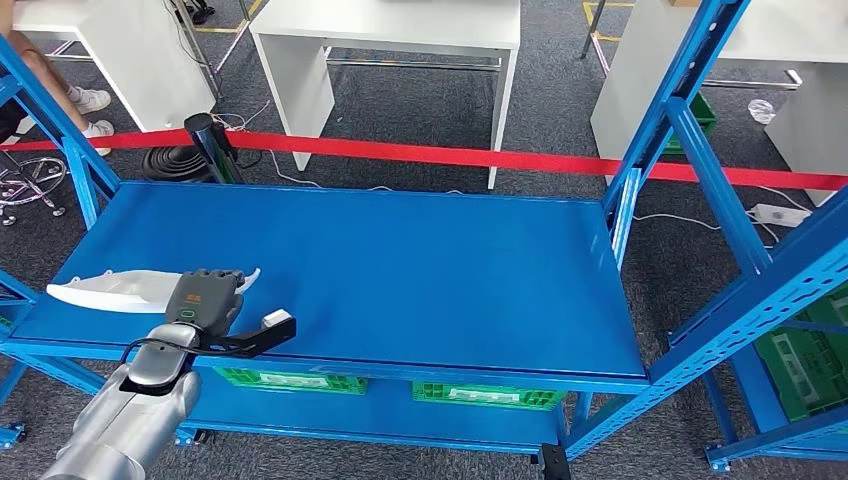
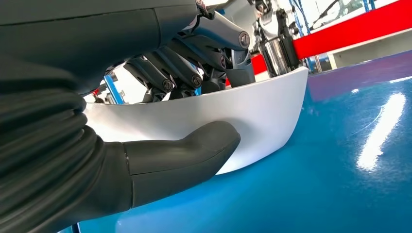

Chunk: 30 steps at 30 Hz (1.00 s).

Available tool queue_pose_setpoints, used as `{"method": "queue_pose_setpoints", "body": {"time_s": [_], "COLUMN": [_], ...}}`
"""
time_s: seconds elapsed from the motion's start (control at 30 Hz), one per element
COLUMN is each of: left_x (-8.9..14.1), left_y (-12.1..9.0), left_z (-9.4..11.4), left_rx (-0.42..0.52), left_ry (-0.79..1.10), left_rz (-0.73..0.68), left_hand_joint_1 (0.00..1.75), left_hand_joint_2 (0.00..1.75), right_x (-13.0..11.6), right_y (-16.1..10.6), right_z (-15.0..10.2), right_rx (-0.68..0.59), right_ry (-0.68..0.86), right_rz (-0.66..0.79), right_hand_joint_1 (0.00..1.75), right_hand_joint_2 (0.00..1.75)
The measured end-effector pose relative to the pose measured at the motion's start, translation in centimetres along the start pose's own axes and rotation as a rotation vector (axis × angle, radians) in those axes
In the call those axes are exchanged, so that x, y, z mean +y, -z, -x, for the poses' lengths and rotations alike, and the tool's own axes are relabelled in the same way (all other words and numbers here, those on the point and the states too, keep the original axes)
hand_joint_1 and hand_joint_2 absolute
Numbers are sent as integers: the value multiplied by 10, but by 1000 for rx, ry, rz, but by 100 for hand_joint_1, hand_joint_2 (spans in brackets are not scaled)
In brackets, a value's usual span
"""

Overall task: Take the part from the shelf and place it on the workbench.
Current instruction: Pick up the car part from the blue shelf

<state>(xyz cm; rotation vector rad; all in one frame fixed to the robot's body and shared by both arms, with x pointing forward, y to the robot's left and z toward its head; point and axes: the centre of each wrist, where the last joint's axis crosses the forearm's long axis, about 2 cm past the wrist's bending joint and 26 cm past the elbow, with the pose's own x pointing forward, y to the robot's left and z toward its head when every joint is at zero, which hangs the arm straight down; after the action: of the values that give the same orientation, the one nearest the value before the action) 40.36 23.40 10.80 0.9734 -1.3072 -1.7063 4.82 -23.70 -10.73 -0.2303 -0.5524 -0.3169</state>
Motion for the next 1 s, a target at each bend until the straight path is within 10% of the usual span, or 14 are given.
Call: {"method": "queue_pose_setpoints", "body": {"time_s": [0.33,1.0], "left_x": [0,18], "left_y": [0,11], "left_z": [7,-24], "left_rx": [1,8], "left_ry": [-62,-164], "left_rz": [6,-192], "left_hand_joint_1": [140,143], "left_hand_joint_2": [175,175], "right_x": [0,0], "right_y": [0,0], "right_z": [0,0], "right_rx": [-4,-1], "right_ry": [-6,-52], "right_rz": [-4,-28], "right_hand_joint_1": [0,0], "right_hand_joint_2": [175,175]}}
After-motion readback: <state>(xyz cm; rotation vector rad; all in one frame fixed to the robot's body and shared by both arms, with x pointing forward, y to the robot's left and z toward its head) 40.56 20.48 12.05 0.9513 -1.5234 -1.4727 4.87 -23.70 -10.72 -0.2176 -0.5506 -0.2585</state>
